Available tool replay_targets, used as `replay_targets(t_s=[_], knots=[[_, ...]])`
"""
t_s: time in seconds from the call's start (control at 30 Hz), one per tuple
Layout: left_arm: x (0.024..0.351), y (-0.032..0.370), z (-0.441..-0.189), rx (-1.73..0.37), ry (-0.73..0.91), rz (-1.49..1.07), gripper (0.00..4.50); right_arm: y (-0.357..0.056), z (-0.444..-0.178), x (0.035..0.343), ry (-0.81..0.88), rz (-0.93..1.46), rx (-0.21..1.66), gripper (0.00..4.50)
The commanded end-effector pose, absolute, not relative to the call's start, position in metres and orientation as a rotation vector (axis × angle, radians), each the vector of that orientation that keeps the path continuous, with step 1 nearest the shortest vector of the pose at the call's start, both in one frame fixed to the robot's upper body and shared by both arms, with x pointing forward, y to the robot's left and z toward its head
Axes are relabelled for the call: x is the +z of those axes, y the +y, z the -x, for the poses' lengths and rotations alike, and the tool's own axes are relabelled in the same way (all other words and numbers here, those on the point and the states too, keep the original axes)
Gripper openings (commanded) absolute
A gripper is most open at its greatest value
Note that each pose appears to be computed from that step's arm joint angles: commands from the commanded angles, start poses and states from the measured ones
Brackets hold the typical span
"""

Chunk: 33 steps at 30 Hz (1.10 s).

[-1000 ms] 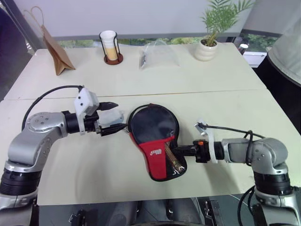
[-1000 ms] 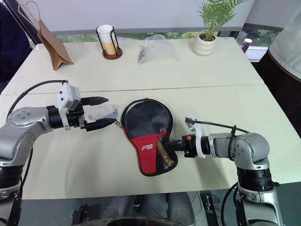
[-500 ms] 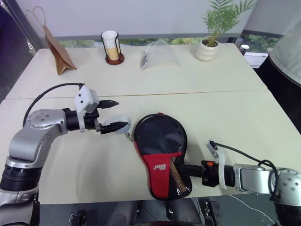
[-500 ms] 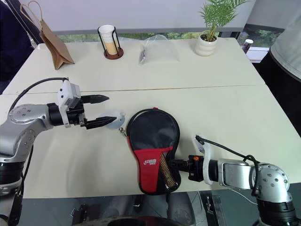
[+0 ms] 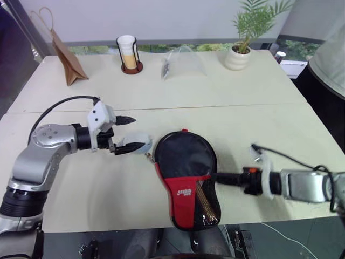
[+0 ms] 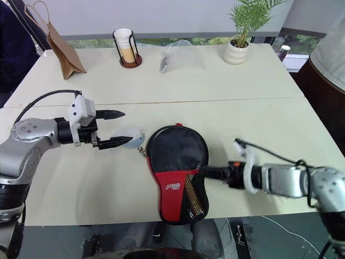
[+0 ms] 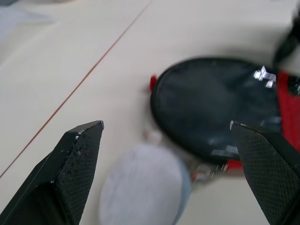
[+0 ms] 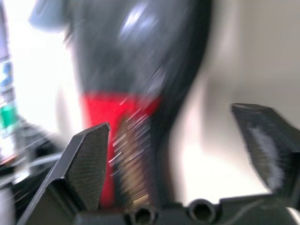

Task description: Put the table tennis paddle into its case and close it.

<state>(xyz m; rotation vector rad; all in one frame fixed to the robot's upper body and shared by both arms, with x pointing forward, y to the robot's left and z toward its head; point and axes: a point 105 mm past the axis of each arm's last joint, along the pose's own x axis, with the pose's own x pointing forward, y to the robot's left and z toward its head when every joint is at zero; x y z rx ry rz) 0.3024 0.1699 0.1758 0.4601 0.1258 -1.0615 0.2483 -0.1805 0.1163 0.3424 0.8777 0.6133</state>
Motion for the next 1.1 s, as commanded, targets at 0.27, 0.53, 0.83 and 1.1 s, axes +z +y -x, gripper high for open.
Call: replay_targets(t_s=[0.27,0.53,0.83,1.1], knots=[[0.173,0.177,-0.31,-1.054,0.111,-0.616,4.5,-0.121,-0.296,0.19,0.429,0.183,0.977,4.48],[0.159,0.179,-0.315,-1.057,0.136,-0.651,4.5,-0.072,-0.291,0.136,0.299,0.539,1.222,4.48],[0.143,0.17,-0.316,-1.107,0.16,-0.692,4.5,-0.07,-0.291,0.078,0.441,0.53,1.248,4.48],[0.129,0.172,-0.325,-1.087,0.187,-0.783,4.5,-0.072,-0.294,0.069,0.47,0.52,1.224,4.48]])
